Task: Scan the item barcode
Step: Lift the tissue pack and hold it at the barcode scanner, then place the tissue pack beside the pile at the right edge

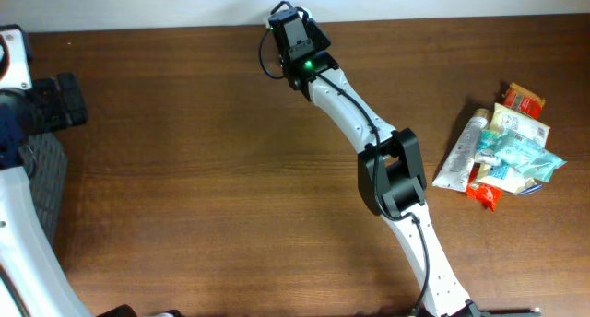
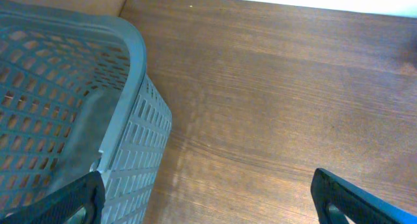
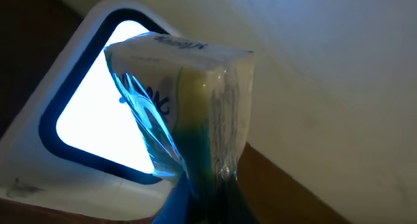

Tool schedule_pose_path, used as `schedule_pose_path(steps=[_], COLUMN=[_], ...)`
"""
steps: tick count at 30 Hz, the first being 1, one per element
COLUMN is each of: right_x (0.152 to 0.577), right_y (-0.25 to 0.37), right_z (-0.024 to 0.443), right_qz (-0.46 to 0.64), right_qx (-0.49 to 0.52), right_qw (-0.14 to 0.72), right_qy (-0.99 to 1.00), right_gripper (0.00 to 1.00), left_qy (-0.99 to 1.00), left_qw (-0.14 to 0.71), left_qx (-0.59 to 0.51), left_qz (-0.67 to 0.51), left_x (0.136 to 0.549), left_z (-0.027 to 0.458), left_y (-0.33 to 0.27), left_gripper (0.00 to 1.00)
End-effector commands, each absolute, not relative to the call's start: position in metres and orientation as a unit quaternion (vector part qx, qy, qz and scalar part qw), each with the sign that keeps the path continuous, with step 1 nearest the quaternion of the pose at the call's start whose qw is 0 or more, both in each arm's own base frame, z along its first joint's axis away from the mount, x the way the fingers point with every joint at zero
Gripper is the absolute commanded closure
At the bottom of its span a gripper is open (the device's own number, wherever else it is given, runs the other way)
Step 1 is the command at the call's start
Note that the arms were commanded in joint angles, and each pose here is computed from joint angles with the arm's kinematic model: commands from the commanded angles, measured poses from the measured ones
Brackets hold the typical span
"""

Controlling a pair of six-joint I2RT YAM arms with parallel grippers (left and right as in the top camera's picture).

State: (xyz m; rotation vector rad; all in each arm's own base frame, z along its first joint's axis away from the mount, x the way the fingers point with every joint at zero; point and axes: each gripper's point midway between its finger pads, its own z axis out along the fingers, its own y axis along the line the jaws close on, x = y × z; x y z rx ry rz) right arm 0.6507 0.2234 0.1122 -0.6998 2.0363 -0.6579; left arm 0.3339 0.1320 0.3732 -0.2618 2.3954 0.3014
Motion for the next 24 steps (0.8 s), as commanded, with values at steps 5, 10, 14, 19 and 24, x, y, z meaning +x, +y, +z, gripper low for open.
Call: schedule_pose_path(steps=[5,10,14,19,24], right_x=[0.635,0.557,0.479,0.415,0.397], right_y=[0.222,0.246,0.205,0.069,-0.027], right_z=[0.145,0.204,0.276,0.292,0.214], right_qz=[-0.282,-0.071,0.020,-0.029,-0.059], right_qx=[-0.307,-0.300,-0.224,-0.048,0.097], right_qw=[0.414,0.370,0.322,0.215,0.074], right_qy=[0.810,0.876,0.920,0.975,0.991], right_gripper=[0.96,0.96,0.96,0.96,0.96], left_qy=[0.925,0.925,0.925,0.925,0.925], left_qw=[0.349,0.349,0.349,0.349,0.349], left_qx=[-0.096,-0.096,-0.096,-0.096,-0.096], left_qz=[0.115,0.115,0.115,0.115,0.115], left_x=[0.334,0.334,0.334,0.334,0.334], left_z=[0.373,0.373,0.373,0.373,0.373], left_y=[0.133,0.133,0.133,0.133,0.133], left_gripper=[0.01,0.01,0.01,0.01,0.01])
